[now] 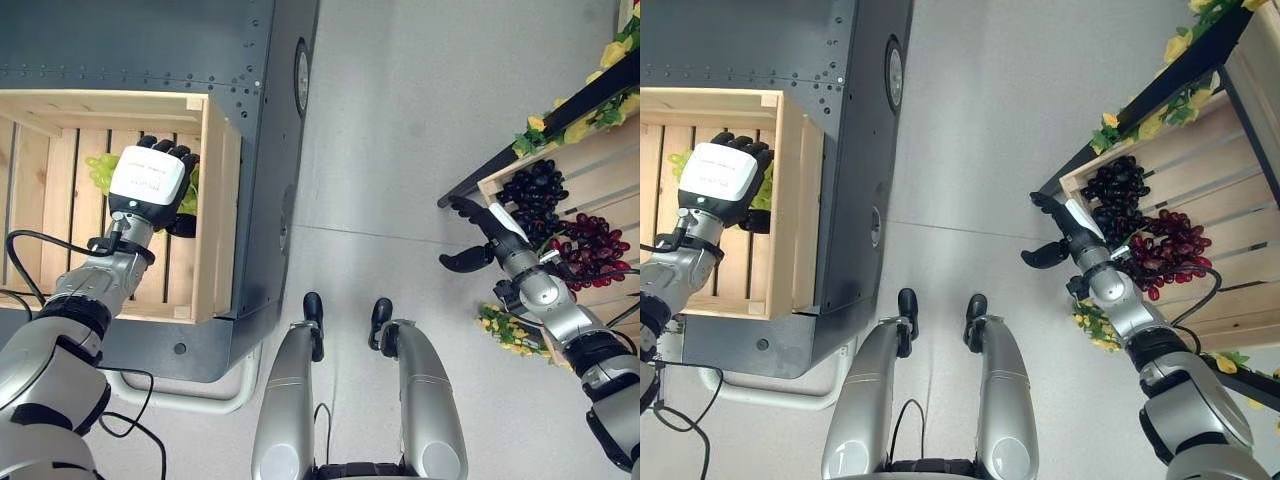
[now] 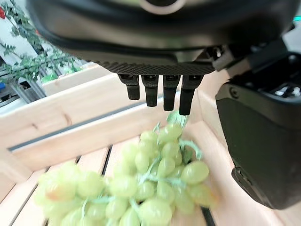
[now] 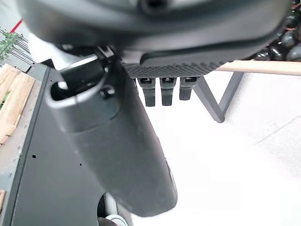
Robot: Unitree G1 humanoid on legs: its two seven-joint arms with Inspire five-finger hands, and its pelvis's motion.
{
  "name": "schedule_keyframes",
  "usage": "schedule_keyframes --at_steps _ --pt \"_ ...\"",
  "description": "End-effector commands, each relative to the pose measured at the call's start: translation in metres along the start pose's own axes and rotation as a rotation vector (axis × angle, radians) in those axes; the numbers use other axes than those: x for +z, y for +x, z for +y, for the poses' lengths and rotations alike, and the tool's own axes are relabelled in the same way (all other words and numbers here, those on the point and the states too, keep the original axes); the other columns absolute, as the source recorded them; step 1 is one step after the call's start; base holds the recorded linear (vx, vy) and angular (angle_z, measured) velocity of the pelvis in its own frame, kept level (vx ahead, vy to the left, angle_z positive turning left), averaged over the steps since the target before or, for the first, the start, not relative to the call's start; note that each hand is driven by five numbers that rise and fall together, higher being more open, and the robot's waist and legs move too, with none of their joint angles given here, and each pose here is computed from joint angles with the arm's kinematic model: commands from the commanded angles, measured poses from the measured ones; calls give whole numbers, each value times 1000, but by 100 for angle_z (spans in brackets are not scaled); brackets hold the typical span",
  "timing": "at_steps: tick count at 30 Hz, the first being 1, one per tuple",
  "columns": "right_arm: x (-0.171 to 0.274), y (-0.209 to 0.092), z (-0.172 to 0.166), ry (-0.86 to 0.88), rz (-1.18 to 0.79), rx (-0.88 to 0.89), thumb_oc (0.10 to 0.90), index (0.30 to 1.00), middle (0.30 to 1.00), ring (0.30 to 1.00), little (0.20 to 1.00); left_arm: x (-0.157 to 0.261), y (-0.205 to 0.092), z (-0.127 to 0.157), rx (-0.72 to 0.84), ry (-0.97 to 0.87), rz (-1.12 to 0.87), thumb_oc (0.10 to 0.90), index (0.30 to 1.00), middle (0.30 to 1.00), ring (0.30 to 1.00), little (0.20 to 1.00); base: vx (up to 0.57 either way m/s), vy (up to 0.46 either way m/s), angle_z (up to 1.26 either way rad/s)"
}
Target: Pick up the fruits from the basket on one side to the basket on the other side
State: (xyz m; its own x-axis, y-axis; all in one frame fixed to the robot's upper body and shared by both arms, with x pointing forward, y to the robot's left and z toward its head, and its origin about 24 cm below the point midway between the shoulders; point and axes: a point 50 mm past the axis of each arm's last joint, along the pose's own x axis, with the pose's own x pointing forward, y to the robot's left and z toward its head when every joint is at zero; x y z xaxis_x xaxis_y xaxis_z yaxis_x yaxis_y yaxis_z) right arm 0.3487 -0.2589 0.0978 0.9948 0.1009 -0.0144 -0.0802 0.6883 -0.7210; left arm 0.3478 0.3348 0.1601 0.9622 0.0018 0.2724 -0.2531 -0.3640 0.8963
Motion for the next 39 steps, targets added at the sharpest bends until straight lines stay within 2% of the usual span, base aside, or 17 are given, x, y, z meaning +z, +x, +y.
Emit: schedule_keyframes --at_steps 1,7,14,25,32,33,34,35,36,37,39 --pt "19 -2 -43 -9 -127 -94 800 900 900 900 900 -52 3 31 33 54 224 800 900 900 900 900 0 0 0" --pt "19 -3 -43 3 -137 -100 800 900 900 900 900 -74 -3 33 -4 83 370 800 900 900 900 900 0 0 0" --pt "16 -3 -40 17 -125 -100 800 900 900 900 900 -85 -9 33 24 93 456 800 900 900 900 900 0 -1 1" --pt "23 -1 -44 5 -143 -94 800 900 900 900 900 -77 -1 37 59 49 441 800 900 900 900 900 -1 22 4" --pt "27 0 -46 14 -150 -107 800 900 900 900 900 -65 7 35 -17 9 375 800 900 900 900 900 0 0 0" --pt "27 0 -47 16 -151 -109 800 900 900 900 900 -64 8 35 -32 6 372 759 839 839 839 839 -46 6 0" --pt "30 1 -50 17 -162 -120 800 900 900 900 900 -64 10 38 -30 4 375 595 592 592 592 592 -50 -1 0" --pt "30 1 -51 20 -162 -121 800 900 900 900 900 -63 10 37 -40 4 376 530 495 495 495 495 -50 -4 2" --pt "30 1 -51 23 -164 -122 800 900 900 900 900 -63 10 35 -50 -3 378 491 436 436 436 436 42 5 2" --pt "27 0 -47 26 -156 -113 800 900 900 900 900 -61 8 31 -69 -4 375 400 300 300 300 300 0 0 0" --pt "27 0 -46 29 -158 -116 800 900 900 900 900 -61 7 29 -85 -7 377 400 300 300 300 300 1 0 -1"
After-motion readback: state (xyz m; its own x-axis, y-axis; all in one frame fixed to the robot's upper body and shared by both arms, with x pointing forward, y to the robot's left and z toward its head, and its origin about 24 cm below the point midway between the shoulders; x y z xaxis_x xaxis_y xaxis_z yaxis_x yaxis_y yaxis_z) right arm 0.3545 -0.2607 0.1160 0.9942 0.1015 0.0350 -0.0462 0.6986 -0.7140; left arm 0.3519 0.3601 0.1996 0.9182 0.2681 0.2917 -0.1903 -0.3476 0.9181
